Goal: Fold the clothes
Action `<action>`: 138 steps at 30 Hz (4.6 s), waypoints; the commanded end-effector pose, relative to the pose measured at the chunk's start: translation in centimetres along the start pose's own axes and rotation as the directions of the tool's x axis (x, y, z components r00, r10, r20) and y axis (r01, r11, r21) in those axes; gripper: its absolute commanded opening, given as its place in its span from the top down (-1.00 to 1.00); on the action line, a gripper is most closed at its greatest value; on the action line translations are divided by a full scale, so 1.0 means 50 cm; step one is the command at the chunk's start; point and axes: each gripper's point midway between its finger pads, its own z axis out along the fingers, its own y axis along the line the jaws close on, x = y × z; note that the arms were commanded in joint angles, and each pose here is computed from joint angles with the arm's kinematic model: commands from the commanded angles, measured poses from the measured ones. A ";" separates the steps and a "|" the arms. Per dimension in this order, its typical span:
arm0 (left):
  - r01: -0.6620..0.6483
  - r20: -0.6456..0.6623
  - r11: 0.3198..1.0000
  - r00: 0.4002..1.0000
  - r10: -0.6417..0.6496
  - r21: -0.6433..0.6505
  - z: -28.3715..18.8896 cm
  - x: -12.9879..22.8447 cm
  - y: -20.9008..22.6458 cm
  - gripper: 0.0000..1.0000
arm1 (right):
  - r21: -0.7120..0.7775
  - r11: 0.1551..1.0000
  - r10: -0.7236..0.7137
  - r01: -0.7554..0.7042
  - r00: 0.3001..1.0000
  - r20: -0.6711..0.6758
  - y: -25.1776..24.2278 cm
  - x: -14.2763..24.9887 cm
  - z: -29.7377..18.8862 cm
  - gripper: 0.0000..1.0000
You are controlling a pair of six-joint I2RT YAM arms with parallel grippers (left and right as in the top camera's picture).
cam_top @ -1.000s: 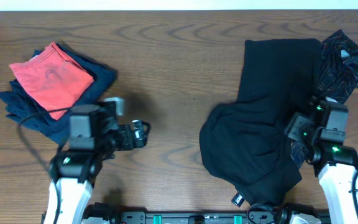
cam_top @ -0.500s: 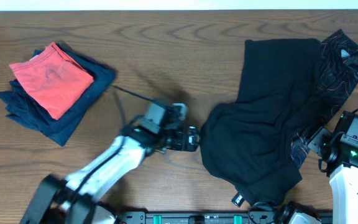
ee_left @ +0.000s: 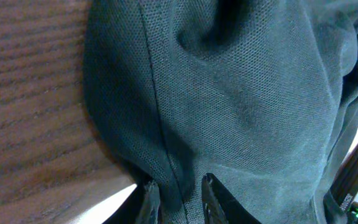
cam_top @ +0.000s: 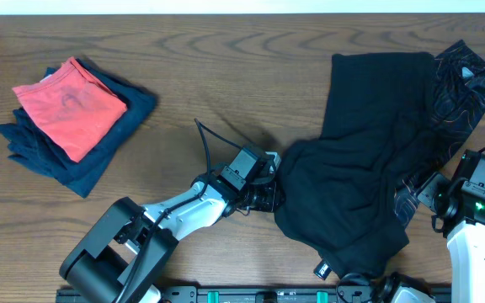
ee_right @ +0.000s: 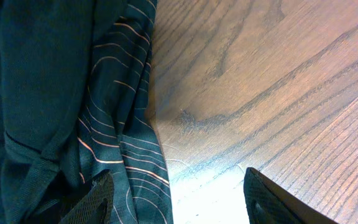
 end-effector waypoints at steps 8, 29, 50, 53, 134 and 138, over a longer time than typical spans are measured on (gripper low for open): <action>-0.043 -0.019 0.999 0.999 0.043 0.023 0.014 0.022 -0.038 0.88 | 0.016 1.000 0.017 -0.017 1.000 -0.022 -0.005 0.006 0.010 -0.31; -0.173 0.523 0.960 0.852 0.034 0.221 -0.376 -0.219 -0.156 0.88 | -0.399 0.914 -0.185 0.076 0.953 -0.241 0.151 0.090 0.069 0.86; -0.040 0.553 0.993 0.828 0.096 -0.113 -0.343 -0.241 -0.011 0.88 | -0.420 0.883 -0.365 0.209 0.869 -0.335 0.201 0.180 0.139 0.50; 0.022 0.542 0.967 0.831 0.124 -0.254 -0.353 -0.234 0.057 0.87 | -0.119 0.977 -0.207 0.176 0.917 -0.342 0.105 0.147 0.171 0.40; 0.498 -0.015 0.821 0.853 -0.522 -0.280 -0.267 0.047 0.338 -0.75 | -0.294 0.916 0.221 -0.272 0.956 -0.194 0.010 -0.166 0.113 -0.13; 0.536 0.080 0.806 0.841 -0.534 -0.252 -0.263 0.003 0.350 -0.82 | -0.429 0.898 0.046 -0.099 0.990 -0.133 0.100 -0.170 0.060 -0.18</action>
